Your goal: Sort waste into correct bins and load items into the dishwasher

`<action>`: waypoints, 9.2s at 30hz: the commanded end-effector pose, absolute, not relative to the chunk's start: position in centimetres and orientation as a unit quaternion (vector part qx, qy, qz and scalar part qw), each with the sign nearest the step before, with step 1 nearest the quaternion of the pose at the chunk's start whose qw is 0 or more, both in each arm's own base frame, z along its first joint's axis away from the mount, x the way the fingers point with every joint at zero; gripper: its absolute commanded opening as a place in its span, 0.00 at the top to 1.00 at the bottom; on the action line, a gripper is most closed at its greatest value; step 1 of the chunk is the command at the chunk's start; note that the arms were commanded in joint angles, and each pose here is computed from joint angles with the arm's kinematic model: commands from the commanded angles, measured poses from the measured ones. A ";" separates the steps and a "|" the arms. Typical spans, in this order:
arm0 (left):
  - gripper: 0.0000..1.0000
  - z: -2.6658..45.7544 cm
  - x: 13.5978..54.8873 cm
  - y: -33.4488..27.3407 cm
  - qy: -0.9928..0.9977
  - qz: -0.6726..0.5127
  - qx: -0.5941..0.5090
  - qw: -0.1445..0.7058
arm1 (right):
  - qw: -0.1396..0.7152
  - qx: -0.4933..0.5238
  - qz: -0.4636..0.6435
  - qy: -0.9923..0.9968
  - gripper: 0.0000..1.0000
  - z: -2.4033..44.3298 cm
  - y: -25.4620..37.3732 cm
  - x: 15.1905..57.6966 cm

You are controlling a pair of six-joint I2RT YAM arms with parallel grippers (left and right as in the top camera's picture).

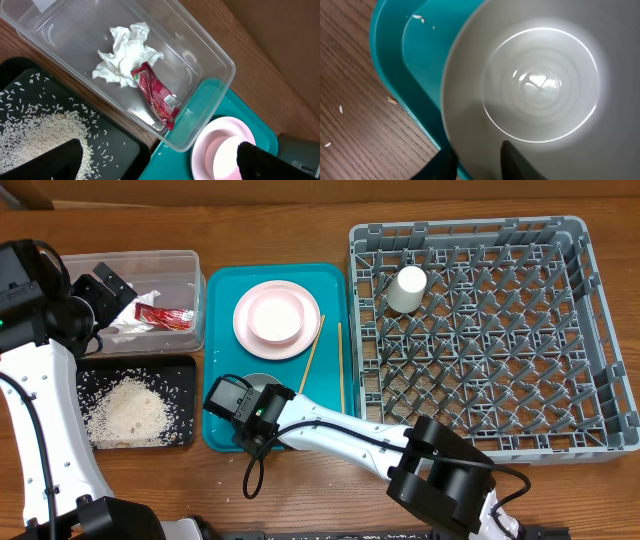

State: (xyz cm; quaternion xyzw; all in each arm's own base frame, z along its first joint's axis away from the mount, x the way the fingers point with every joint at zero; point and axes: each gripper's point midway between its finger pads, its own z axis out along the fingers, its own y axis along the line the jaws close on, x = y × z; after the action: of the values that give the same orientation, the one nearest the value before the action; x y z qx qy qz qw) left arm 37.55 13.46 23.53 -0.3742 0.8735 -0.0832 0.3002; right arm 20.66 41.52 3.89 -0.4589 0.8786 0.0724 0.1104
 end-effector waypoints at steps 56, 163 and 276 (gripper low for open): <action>0.00 24.5 38.0 13.6 0.867 -0.089 -0.378 0.311 | -0.021 -0.011 0.664 0.748 0.96 24.8 17.5 26.1; 0.00 24.5 37.9 13.6 0.867 -0.089 -0.378 0.311 | -0.027 -0.103 0.291 0.951 0.06 18.5 26.1 23.8; 0.00 24.5 38.0 13.6 0.867 -0.089 -0.378 0.311 | 0.123 -0.139 0.317 0.930 0.34 20.7 28.7 29.8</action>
State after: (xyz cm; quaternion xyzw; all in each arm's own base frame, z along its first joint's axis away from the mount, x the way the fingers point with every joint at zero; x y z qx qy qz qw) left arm 37.55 13.45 23.53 -0.3741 0.8735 -0.0834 0.3002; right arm 28.47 28.80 18.95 -0.1218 0.9329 0.3309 0.0734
